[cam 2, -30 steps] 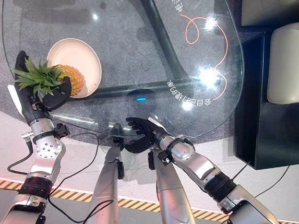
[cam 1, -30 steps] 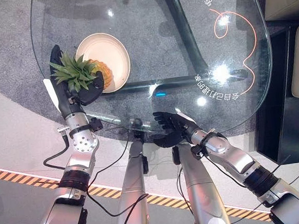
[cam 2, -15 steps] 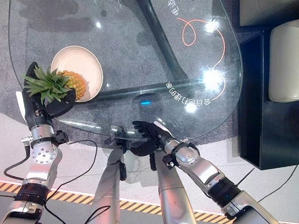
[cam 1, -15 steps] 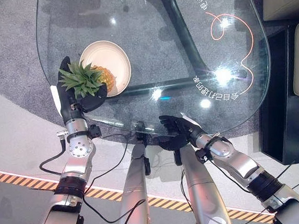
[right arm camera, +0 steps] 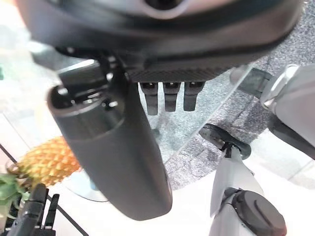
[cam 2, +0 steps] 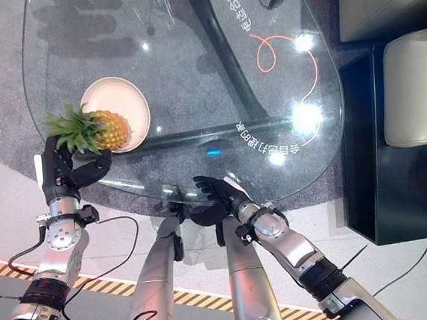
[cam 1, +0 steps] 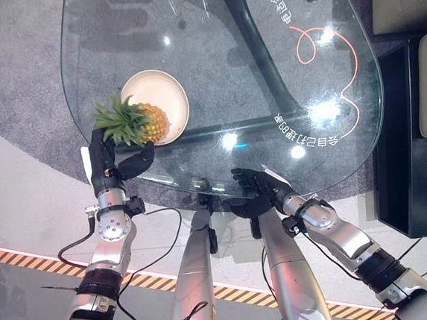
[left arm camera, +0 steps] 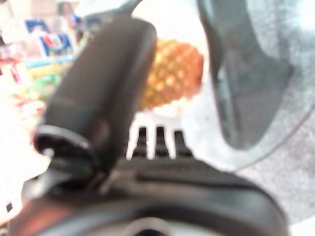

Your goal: Pick up the fruit to the plate

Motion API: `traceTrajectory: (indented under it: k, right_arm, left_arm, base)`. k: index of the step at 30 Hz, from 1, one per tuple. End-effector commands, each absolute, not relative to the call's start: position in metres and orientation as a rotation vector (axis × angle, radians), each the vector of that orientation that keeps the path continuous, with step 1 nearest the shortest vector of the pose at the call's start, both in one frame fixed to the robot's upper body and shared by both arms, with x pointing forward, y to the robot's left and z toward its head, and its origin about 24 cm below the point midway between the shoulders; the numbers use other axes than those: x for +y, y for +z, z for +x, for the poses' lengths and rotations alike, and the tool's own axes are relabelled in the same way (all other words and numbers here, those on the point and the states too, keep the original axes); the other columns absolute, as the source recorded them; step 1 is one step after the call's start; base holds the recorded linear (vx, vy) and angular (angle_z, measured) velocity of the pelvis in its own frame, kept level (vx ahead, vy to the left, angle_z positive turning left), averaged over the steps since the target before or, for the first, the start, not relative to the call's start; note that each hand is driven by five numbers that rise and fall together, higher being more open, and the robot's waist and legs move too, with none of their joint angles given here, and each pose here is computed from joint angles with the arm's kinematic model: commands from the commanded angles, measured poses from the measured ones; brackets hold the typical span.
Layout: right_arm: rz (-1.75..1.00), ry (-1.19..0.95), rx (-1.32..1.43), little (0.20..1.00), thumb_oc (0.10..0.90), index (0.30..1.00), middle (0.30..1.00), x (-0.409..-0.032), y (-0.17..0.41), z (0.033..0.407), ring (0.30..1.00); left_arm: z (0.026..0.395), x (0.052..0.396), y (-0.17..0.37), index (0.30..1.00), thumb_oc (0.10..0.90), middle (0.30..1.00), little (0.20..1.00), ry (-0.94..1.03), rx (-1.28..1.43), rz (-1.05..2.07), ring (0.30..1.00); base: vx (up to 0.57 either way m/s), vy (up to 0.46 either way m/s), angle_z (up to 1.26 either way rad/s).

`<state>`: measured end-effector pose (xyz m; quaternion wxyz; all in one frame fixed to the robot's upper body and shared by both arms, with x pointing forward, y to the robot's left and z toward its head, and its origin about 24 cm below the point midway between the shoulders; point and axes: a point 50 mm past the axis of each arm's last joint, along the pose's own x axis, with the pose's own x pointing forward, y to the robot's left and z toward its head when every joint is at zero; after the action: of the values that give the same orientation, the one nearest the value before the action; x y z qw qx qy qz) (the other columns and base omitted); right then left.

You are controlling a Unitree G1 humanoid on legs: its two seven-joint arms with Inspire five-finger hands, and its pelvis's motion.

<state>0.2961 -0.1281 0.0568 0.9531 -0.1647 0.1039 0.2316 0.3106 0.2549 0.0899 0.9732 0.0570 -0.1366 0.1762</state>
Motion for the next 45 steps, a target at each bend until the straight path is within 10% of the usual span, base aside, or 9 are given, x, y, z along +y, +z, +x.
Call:
traceTrajectory:
  k: [1, 45]
  right_arm:
    - [-0.291, 0.551, 0.086, 0.900, 0.800, 0.900, 0.900, -0.116, 0.071, 0.280, 0.900]
    - [-0.129, 0.268, 0.557, 0.900, 0.800, 0.900, 0.900, -0.167, -0.050, 0.219, 0.900]
  left_arm:
    - [0.305, 0.266, 0.118, 0.900, 0.800, 0.900, 0.900, 0.408, -0.428, 0.040, 0.900]
    - [0.201, 0.256, -0.047, 0.900, 0.800, 0.900, 0.900, 0.324, 0.279, -0.221, 0.900]
  base:
    - [0.00, 0.000, 0.00]
    - [0.01, -0.015, 0.08]
